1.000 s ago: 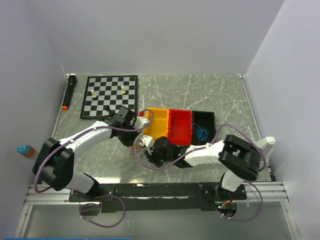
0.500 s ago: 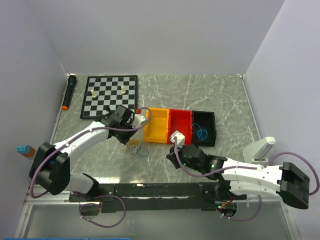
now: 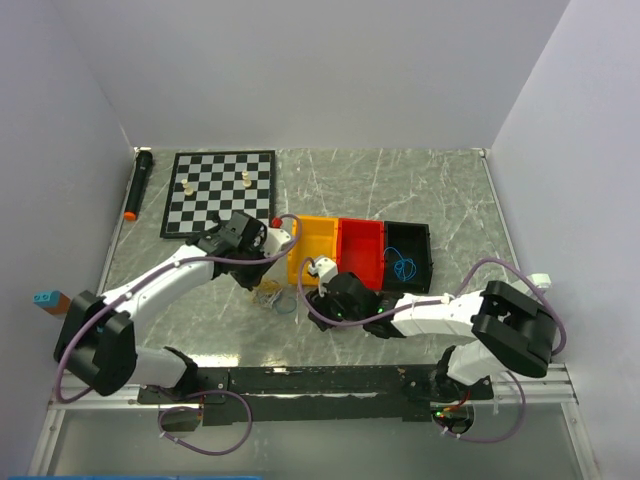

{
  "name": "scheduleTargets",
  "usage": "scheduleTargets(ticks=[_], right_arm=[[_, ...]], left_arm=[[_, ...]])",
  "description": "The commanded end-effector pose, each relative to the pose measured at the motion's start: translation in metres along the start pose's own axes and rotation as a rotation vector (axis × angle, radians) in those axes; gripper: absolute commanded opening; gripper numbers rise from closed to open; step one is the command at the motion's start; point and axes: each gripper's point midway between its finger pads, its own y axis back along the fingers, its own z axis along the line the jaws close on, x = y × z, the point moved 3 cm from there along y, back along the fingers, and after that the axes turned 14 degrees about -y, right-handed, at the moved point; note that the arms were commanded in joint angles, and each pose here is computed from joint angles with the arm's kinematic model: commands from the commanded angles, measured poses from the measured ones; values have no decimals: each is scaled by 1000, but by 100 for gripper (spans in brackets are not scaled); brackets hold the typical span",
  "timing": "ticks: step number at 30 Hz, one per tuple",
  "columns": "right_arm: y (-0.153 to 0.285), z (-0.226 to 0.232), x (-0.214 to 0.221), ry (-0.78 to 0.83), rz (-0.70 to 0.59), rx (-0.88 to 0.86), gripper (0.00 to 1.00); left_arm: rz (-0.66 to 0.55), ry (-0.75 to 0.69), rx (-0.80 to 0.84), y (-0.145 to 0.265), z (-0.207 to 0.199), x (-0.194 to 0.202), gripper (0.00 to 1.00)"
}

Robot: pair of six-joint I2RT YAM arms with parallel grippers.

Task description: Untangle the cables

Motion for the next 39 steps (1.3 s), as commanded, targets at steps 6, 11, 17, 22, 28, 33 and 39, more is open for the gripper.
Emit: scheduleTargets(ticks=[6,11,17,22,28,33,39], right_arm=[[31,35,-47,-35,-190,-233,55],[50,37,-56,-73,-265,-308,56],[66,51,-74,-16,-343,-403,58],[66,65,-74,10,-296,-517,60],[76,71,-66,25,-272,-658,59],[79,68,-58,63,-213,-692,58],[65,60,-49,105,-93,-622,55]], left_arm=[[-397,-167,124,121,-24,-75,1],[-427,-199,177,134,-36,-74,1],[-437,-212,180,138,-38,-74,1],[-459,-216,178,149,-37,-81,2],[-459,-212,173,151,-36,-82,2],[-458,-213,167,151,-34,-84,3],[-478,-212,162,157,-32,-92,3]])
